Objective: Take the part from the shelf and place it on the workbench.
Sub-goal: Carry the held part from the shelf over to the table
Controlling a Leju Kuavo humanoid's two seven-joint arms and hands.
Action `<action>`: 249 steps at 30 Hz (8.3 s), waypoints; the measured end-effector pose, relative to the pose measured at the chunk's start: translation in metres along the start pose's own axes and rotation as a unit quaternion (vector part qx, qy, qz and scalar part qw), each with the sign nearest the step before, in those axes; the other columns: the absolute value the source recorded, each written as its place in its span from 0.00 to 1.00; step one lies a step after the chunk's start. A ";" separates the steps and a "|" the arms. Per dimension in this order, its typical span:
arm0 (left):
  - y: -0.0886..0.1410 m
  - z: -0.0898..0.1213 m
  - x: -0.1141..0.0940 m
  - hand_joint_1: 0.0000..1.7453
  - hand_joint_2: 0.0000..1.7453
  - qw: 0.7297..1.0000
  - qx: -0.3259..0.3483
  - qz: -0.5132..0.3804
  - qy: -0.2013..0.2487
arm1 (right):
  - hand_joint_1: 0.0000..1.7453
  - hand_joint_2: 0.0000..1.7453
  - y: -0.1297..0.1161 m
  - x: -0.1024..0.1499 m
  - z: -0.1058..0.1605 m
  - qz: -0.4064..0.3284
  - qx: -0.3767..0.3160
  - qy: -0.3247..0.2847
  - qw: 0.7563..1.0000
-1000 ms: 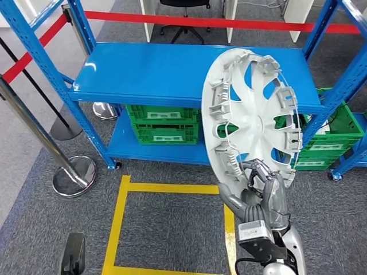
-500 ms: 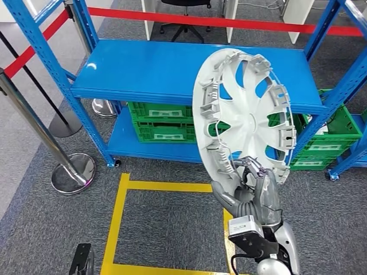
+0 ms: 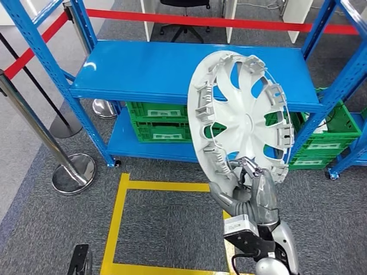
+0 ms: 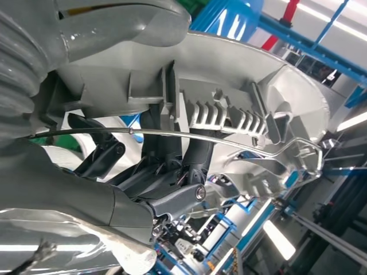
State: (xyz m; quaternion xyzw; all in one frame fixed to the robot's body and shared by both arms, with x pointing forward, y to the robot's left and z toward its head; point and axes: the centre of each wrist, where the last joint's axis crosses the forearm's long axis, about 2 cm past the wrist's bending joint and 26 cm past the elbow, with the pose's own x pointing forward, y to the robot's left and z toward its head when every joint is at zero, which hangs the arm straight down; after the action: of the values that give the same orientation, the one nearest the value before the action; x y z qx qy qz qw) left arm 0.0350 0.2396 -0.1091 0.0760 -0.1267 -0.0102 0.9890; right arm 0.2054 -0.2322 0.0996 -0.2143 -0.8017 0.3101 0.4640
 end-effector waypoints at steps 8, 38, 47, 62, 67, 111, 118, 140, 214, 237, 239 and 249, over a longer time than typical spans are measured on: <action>0.000 0.000 0.001 0.00 0.00 1.000 0.004 0.004 -0.011 | 1.00 1.00 0.001 0.000 0.002 0.015 0.001 0.002 1.000; -0.002 0.000 0.003 0.00 0.00 1.000 0.008 0.005 -0.008 | 1.00 1.00 0.003 0.001 0.003 0.030 0.019 0.001 0.999; -0.003 0.001 -0.001 0.00 0.00 1.000 0.003 0.011 -0.014 | 1.00 1.00 0.005 0.000 -0.002 0.027 0.029 -0.008 0.999; -0.013 0.005 -0.006 0.00 0.00 0.998 0.007 0.056 -0.016 | 1.00 1.00 0.009 -0.002 0.003 0.029 0.052 -0.006 0.998; -0.013 0.004 -0.005 0.00 0.00 0.998 0.007 0.058 -0.017 | 1.00 1.00 0.009 -0.002 0.004 0.028 0.053 -0.005 0.998; -0.007 0.001 0.004 0.00 0.00 0.999 0.014 0.043 -0.020 | 1.00 1.00 0.012 -0.004 -0.002 0.000 0.107 -0.060 0.992; -0.006 0.001 0.005 0.00 0.00 0.999 0.026 0.041 -0.026 | 1.00 1.00 0.014 -0.003 -0.001 -0.001 0.107 -0.071 0.992; -0.007 0.002 0.003 0.00 0.00 0.999 0.027 0.039 -0.024 | 1.00 1.00 0.014 -0.001 -0.005 -0.002 0.101 -0.082 0.992; 0.009 -0.002 0.002 0.00 0.00 0.997 0.061 0.040 -0.034 | 1.00 1.00 0.007 0.008 -0.035 0.009 0.100 -0.155 0.983; 0.006 -0.002 0.005 0.00 0.00 0.996 0.070 0.040 -0.041 | 1.00 1.00 0.008 0.000 -0.044 -0.006 0.111 -0.154 0.982; 0.006 -0.002 0.005 0.00 0.00 0.996 0.069 0.040 -0.042 | 1.00 1.00 0.008 0.000 -0.044 -0.011 0.111 -0.153 0.982; 0.006 -0.001 0.004 0.00 0.00 0.996 0.070 0.037 -0.043 | 1.00 1.00 0.006 0.000 -0.042 -0.023 0.102 -0.155 0.982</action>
State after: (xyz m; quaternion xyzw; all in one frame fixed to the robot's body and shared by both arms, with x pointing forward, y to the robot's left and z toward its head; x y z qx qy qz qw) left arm 0.0396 0.2457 -0.1085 0.1397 -0.1725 0.0319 0.9745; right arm 0.2425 -0.2148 0.1112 -0.0967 -0.8330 0.4085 0.3605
